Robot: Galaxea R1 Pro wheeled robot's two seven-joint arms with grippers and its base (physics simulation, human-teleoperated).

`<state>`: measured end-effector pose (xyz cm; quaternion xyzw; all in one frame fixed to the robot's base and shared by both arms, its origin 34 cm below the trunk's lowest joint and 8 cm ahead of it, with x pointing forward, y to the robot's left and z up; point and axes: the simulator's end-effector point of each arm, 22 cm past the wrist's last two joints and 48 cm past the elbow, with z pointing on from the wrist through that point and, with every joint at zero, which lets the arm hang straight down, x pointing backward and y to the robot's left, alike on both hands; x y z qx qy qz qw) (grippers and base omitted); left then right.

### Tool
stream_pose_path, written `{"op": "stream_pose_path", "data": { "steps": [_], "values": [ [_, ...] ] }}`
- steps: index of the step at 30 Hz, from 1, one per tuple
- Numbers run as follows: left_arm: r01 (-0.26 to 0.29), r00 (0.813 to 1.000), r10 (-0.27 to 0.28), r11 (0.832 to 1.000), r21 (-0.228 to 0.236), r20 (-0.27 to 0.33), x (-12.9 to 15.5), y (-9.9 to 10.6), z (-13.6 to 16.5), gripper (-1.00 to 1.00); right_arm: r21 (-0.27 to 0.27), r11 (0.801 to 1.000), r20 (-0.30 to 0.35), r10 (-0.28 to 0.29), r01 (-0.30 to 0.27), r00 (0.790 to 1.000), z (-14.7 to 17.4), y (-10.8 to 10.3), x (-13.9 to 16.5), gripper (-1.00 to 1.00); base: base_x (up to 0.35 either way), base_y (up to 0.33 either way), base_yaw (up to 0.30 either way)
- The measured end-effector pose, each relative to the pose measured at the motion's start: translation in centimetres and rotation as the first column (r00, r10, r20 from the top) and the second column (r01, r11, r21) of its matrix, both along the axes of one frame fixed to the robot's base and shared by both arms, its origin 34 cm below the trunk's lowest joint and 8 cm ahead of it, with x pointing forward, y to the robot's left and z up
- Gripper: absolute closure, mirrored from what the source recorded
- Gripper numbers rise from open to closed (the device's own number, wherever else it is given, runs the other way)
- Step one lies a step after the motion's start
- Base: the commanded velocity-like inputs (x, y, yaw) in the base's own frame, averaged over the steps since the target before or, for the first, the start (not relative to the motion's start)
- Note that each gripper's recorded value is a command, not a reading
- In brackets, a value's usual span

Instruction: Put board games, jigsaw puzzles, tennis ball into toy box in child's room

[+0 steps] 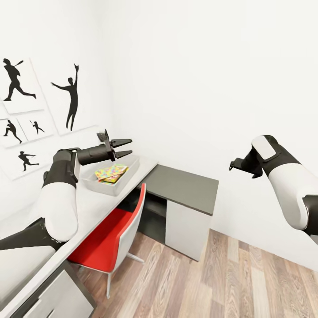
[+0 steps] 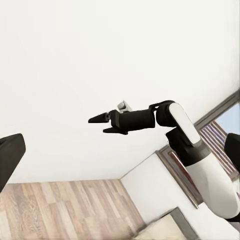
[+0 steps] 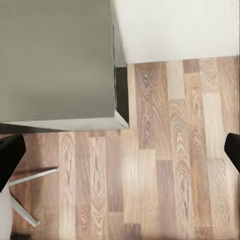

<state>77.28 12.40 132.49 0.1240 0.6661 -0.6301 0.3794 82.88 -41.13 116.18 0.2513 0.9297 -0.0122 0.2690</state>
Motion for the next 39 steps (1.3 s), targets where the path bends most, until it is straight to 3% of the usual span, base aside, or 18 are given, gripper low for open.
{"op": "stream_pose_path", "data": {
  "steps": [17, 28, 39],
  "values": [
    [-0.003, 1.000, 0.003, 1.000, 0.000, 0.007, -0.2, 0.1, 0.4, -1.00, -0.008, 1.000, -0.013, -0.027, 0.027, 1.000, -0.7, -1.9, -1.1, -1.00, -0.181, 0.101, -0.278],
    [-0.006, 1.000, 0.006, 1.000, 0.003, 0.009, -0.3, 0.3, 0.3, -1.00, 0.011, 0.999, -0.065, -0.050, 0.051, 0.997, -4.2, -3.0, -2.9, -1.00, -0.010, 0.007, -0.278],
    [-0.007, 1.000, 0.007, 1.000, 0.005, 0.000, -0.4, 0.3, -0.5, -1.00, 0.013, 0.999, -0.230, -0.048, 0.052, 0.972, -14.3, -2.7, -8.4, -1.00, 0.000, 0.000, -0.277]
  ]
}}
